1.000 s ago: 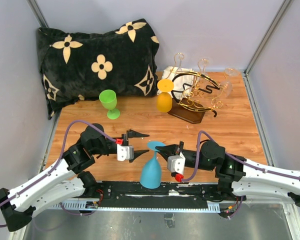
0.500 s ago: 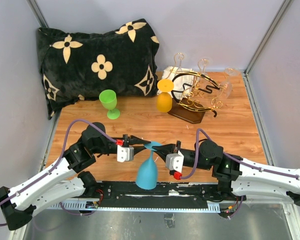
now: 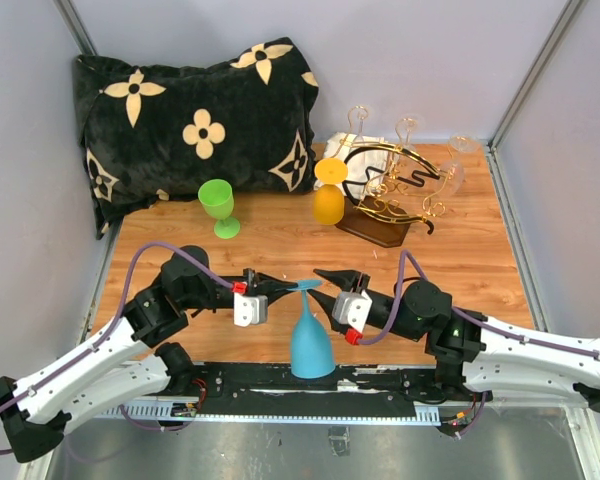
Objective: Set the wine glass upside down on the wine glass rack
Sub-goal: Turn the wine glass upside down at the wine rack.
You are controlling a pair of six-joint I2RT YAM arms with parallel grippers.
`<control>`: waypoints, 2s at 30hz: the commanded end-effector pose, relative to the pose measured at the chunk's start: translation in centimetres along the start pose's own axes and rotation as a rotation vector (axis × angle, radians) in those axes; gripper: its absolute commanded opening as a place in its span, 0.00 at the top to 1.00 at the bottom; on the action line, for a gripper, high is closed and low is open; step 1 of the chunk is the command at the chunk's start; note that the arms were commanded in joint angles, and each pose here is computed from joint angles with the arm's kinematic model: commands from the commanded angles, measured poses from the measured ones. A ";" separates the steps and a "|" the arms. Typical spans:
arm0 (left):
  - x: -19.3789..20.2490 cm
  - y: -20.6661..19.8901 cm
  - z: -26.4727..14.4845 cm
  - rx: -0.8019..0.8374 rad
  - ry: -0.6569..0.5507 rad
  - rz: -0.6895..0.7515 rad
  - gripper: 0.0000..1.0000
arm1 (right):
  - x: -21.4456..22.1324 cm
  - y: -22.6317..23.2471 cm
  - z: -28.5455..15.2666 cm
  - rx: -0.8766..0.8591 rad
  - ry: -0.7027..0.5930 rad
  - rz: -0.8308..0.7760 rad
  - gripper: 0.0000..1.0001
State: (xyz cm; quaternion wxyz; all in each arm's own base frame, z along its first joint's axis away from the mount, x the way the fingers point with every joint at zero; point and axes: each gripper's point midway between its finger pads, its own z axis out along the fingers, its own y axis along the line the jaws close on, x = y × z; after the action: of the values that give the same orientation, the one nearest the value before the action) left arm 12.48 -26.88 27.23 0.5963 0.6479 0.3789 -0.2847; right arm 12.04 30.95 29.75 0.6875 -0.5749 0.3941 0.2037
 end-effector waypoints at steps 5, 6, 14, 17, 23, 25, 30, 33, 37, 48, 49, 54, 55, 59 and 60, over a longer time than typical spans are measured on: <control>0.0 2.9 -1.4 -0.160 0.066 0.044 1.00 | 0.2 -3.6 -2.0 0.191 0.073 0.115 0.47; 0.2 3.2 -1.6 -0.178 0.078 0.046 1.00 | 0.3 -3.7 -2.2 0.200 0.074 0.132 0.45; 1.0 5.4 -2.5 -0.282 0.151 0.103 1.00 | 2.1 -4.3 -3.9 0.349 0.096 0.366 0.36; 1.0 5.8 -2.6 -0.298 0.161 0.121 0.99 | 3.5 -3.8 -4.1 0.415 0.103 0.493 0.35; 1.3 6.1 -2.4 -0.291 0.185 0.148 0.99 | 5.8 -2.7 -3.7 0.494 0.145 0.705 0.34; 1.3 6.2 -2.4 -0.291 0.185 0.152 0.99 | 5.9 -2.4 -3.2 0.482 0.139 0.759 0.33; 1.3 6.5 -2.6 -0.306 0.192 0.158 0.99 | 5.7 -1.3 -1.9 0.405 0.114 0.894 0.33; 1.4 6.8 -2.8 -0.317 0.203 0.169 0.99 | 5.7 -0.7 -1.5 0.369 0.111 0.938 0.33; 1.3 7.1 -2.8 -0.326 0.208 0.180 1.00 | 5.2 -0.2 -0.9 0.327 0.104 0.959 0.32; 1.0 7.6 -2.6 -0.333 0.205 0.189 0.99 | 5.2 0.7 0.4 0.304 0.084 1.024 0.32; 1.0 7.6 -2.6 -0.332 0.205 0.189 1.00 | 5.3 0.8 0.6 0.298 0.086 1.028 0.32; 0.8 7.5 -2.5 -0.327 0.195 0.191 1.00 | 5.3 1.0 1.2 0.294 0.081 1.046 0.33; 0.8 7.4 -2.5 -0.322 0.194 0.191 0.99 | 5.3 0.9 1.3 0.297 0.078 1.050 0.33; 0.6 7.0 -2.2 -0.293 0.178 0.194 0.99 | 5.6 0.3 1.8 0.336 0.078 1.062 0.34; 0.6 6.8 -2.2 -0.287 0.174 0.194 1.00 | 5.7 0.1 1.9 0.348 0.081 1.064 0.34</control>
State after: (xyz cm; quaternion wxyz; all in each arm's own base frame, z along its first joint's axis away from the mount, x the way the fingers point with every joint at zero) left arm 18.97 -24.06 28.17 0.6480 0.6164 0.4359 -0.1010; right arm 14.73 31.68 23.49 0.5421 -0.2203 0.6920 0.4228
